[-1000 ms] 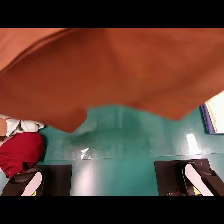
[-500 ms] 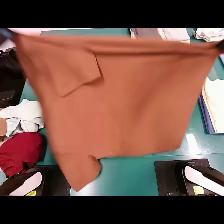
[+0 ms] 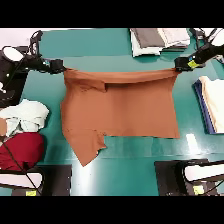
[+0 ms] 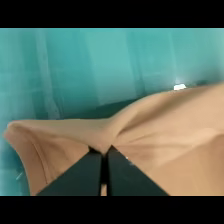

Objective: Fold the shirts.

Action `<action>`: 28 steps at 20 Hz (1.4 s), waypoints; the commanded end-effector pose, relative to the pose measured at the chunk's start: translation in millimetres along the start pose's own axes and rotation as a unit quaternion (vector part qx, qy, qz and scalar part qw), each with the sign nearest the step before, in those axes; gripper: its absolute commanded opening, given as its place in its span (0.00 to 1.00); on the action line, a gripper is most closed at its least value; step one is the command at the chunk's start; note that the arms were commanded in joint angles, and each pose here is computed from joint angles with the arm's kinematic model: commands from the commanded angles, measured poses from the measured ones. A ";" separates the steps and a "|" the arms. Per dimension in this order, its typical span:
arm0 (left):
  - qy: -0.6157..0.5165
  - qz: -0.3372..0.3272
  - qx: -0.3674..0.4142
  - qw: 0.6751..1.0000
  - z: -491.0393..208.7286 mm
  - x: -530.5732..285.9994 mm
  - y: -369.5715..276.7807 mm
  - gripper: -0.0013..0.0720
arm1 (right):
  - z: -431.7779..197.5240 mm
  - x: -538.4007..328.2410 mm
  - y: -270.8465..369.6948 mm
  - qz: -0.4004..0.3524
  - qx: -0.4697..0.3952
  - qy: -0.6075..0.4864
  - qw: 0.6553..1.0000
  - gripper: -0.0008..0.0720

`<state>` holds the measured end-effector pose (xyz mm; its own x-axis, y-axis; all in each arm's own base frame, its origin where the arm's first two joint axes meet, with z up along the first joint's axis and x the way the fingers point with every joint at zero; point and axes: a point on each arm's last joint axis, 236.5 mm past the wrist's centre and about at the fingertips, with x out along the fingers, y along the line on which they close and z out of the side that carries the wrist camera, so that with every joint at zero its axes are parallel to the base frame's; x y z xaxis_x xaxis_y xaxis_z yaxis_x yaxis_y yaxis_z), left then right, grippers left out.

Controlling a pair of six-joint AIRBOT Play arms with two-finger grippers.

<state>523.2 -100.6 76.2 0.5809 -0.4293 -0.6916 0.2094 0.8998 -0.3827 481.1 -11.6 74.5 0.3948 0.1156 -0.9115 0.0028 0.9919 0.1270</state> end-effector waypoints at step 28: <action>0.240 0.110 -0.029 0.964 -184.2 -70.9 23.9 0.67 | -104.1 -34.6 0.6 -0.016 -0.028 0.064 0.997 0.63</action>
<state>386.9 -75.2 5.5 0.2006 -0.2743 -0.9405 0.1080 0.9603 -0.2570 385.7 -13.3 38.8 0.2327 0.0858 -0.9688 -0.0289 0.9963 0.0813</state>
